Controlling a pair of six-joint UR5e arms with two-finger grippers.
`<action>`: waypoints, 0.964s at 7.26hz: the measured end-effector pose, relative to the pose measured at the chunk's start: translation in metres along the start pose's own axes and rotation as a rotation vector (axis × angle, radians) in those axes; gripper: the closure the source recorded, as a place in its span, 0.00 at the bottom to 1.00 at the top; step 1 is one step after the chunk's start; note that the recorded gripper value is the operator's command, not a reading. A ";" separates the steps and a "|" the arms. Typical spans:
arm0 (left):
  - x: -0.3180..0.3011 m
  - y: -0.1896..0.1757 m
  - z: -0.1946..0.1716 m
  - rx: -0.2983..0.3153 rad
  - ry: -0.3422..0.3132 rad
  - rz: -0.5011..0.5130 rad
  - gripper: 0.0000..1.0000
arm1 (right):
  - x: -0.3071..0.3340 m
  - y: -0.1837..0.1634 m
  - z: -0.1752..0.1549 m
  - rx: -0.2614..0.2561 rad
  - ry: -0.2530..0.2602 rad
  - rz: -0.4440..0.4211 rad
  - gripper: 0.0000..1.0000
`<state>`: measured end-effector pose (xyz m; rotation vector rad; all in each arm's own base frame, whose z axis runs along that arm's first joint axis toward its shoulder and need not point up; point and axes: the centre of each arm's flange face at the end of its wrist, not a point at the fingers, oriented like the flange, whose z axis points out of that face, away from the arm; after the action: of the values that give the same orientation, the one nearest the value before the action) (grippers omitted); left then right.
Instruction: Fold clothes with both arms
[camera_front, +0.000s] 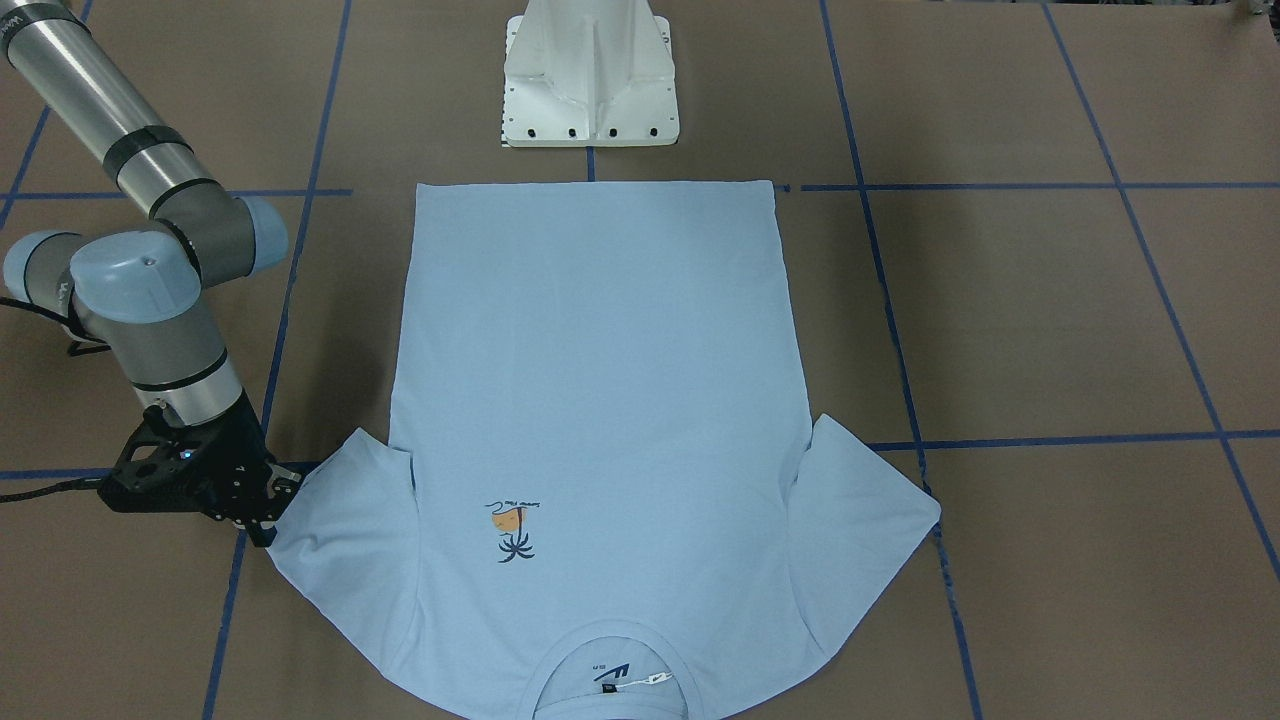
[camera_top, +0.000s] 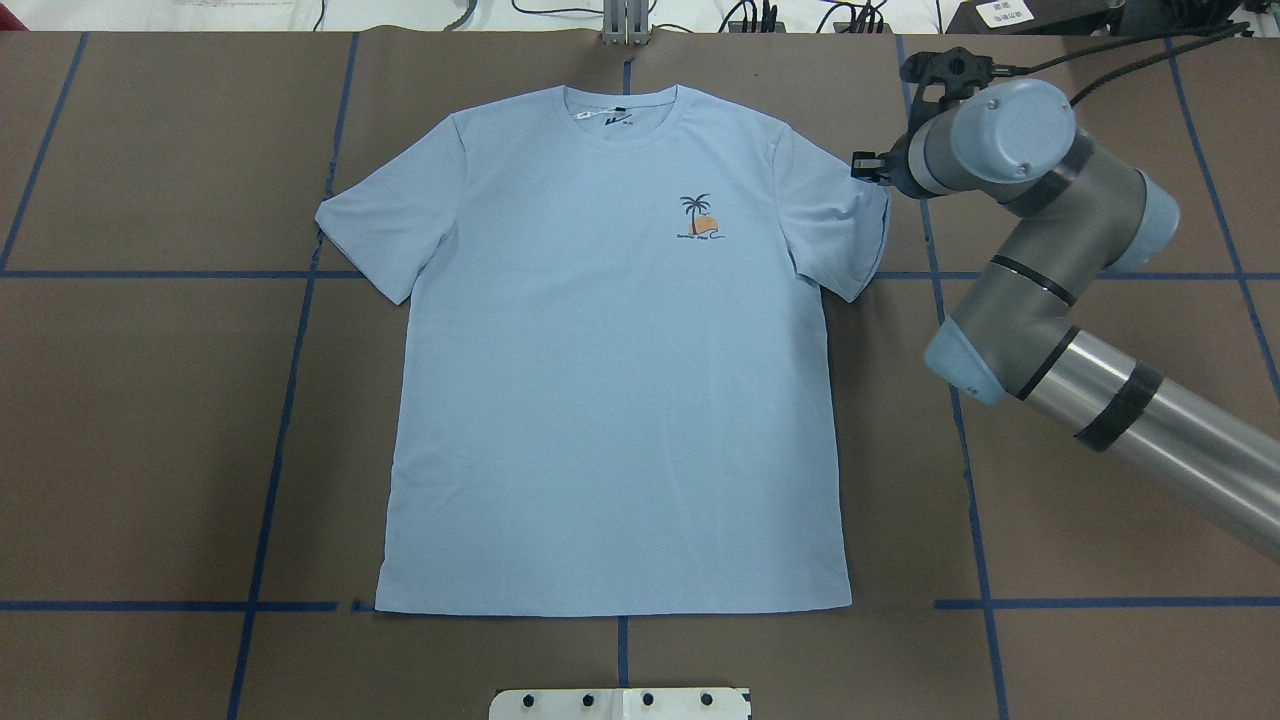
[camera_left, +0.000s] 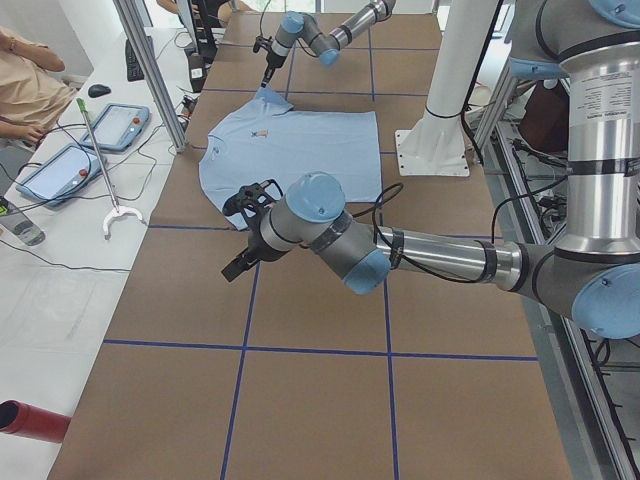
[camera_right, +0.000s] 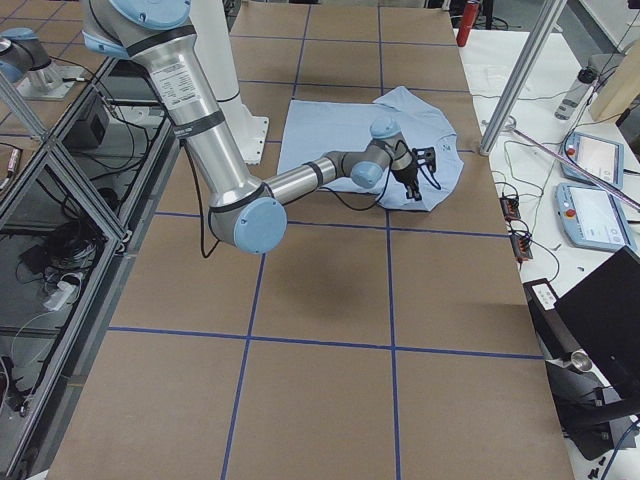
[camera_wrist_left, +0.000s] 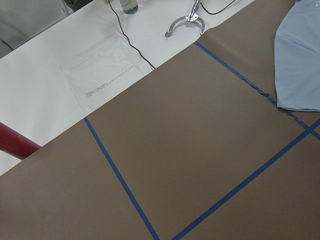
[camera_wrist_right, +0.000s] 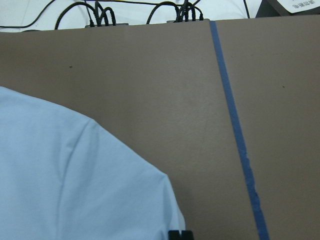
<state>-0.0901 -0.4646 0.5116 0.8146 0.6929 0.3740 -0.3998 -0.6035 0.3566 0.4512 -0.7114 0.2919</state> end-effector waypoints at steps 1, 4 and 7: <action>0.000 0.000 0.001 -0.001 0.002 -0.001 0.00 | -0.047 0.008 -0.012 0.011 0.040 0.015 1.00; 0.000 0.002 0.001 -0.001 0.018 -0.005 0.00 | -0.132 0.035 -0.008 0.053 0.082 0.023 1.00; 0.000 0.003 0.001 -0.002 0.020 -0.006 0.00 | -0.168 0.035 0.004 0.067 0.104 0.053 1.00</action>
<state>-0.0890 -0.4635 0.5144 0.8076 0.7130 0.3778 -0.5381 -0.5926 0.2552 0.4774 -0.6144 0.3875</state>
